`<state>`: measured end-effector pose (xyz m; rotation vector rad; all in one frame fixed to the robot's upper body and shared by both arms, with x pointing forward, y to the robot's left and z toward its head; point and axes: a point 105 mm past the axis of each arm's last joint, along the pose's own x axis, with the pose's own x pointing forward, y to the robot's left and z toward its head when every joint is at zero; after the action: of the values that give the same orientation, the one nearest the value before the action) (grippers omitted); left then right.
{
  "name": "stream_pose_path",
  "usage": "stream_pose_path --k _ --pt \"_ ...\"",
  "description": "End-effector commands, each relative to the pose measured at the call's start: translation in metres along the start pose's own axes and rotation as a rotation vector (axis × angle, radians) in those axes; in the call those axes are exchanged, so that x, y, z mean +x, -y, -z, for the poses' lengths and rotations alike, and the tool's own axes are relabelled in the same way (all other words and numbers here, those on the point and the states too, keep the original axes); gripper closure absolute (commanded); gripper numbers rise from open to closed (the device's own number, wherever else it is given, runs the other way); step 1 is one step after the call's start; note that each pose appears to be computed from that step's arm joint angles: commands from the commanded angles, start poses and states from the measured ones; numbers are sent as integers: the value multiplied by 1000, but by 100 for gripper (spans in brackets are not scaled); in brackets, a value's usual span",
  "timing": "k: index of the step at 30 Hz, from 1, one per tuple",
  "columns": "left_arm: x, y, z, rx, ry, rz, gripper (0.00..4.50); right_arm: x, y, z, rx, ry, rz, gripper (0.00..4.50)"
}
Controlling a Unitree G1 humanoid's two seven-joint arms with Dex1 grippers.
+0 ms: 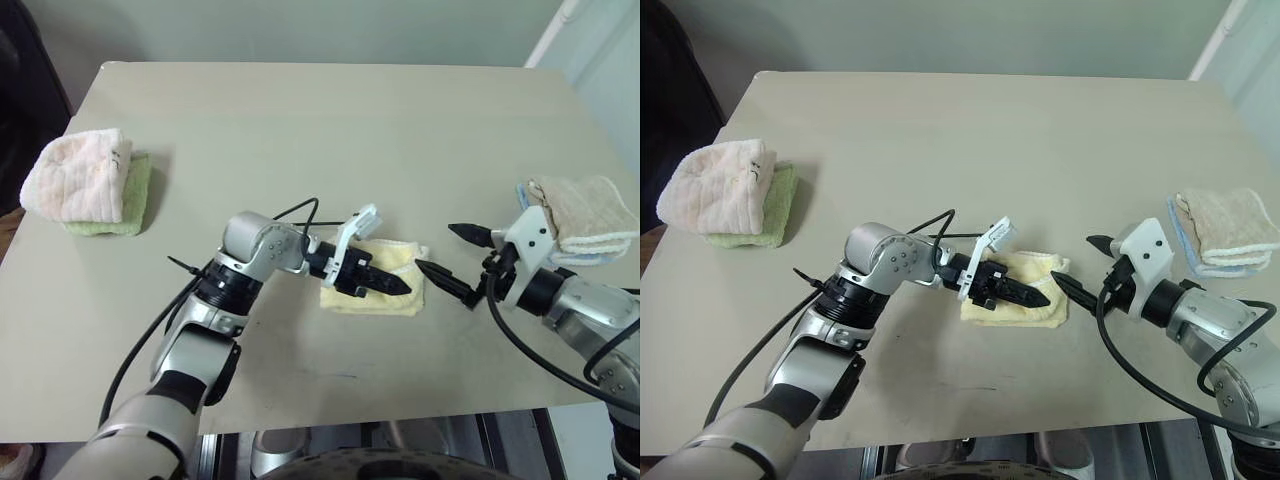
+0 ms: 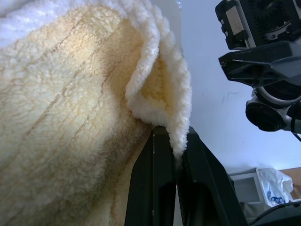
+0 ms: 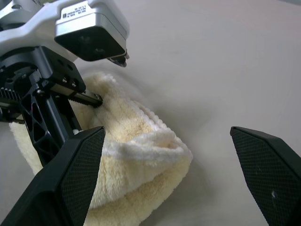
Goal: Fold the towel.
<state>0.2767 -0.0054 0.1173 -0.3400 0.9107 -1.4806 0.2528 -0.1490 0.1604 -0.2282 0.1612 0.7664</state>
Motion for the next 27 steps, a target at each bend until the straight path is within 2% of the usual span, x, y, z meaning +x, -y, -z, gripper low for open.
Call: stream_pose_path --k 1,4,5,8,14,17,21,27 --pt "3 9 -7 22 16 26 447 -5 2 -14 -56 41 16 0" --pt "6 5 -5 34 11 -5 447 -6 3 -15 -58 42 20 0" --pt "7 4 -5 31 13 -7 398 -6 3 -15 -58 42 21 0" --pt "7 4 -3 35 12 -8 310 -7 4 -16 -60 44 28 0" --pt "6 6 -6 37 29 -1 96 -8 7 -19 -58 59 40 0" --pt "2 12 -16 101 71 2 1 -9 8 -20 -59 60 42 0" --pt "-18 36 -33 160 186 52 1 -12 11 -22 -61 68 59 0" --pt "-49 53 -48 255 342 103 1 -12 12 -25 -50 82 53 0"
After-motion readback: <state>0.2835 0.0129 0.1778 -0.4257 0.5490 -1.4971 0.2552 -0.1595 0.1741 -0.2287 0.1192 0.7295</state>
